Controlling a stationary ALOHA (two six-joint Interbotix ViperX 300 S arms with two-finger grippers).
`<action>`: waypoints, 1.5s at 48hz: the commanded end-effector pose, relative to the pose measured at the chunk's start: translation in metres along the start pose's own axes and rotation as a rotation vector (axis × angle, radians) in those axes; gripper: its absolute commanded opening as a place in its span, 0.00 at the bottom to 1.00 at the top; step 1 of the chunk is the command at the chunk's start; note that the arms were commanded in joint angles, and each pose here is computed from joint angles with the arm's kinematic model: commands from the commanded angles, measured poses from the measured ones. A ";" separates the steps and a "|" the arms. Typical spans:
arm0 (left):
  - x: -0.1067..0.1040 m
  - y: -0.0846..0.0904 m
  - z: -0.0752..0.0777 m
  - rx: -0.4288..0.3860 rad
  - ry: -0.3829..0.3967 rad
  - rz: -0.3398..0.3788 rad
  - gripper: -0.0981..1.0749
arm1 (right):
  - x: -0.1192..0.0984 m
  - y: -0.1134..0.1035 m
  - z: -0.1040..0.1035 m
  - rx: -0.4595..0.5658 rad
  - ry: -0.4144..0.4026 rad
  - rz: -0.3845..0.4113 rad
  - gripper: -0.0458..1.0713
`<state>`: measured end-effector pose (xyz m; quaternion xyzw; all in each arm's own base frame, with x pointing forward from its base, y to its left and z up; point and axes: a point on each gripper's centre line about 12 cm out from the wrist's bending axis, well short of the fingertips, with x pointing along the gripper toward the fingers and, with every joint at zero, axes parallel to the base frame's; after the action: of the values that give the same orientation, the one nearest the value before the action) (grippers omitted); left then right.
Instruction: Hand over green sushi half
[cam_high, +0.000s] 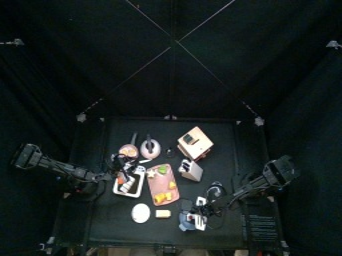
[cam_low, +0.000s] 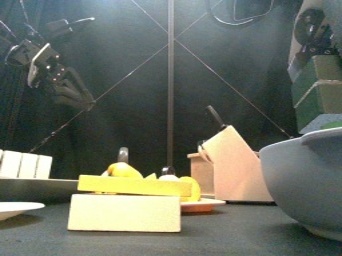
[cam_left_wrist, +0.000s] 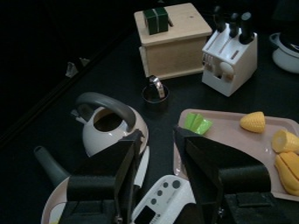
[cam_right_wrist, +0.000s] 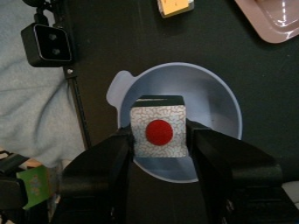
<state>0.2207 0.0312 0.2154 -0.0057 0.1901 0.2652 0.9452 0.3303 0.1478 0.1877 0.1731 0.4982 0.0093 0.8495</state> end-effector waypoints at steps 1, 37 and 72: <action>0.000 0.000 0.005 -0.011 -0.012 0.000 0.74 | -0.021 0.000 0.026 0.021 -0.088 0.032 0.52; -0.011 -0.046 0.020 0.132 -0.080 -0.324 0.78 | -0.054 -0.061 0.132 0.041 -0.671 0.185 0.52; -0.005 -0.106 0.052 0.227 -0.108 -0.501 0.97 | -0.034 -0.086 0.150 -0.087 -0.744 0.162 0.52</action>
<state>0.2790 -0.0510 0.2430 0.0731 0.1747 0.0050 0.9819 0.4233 0.0190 0.2375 0.1764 0.1667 0.0253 0.9698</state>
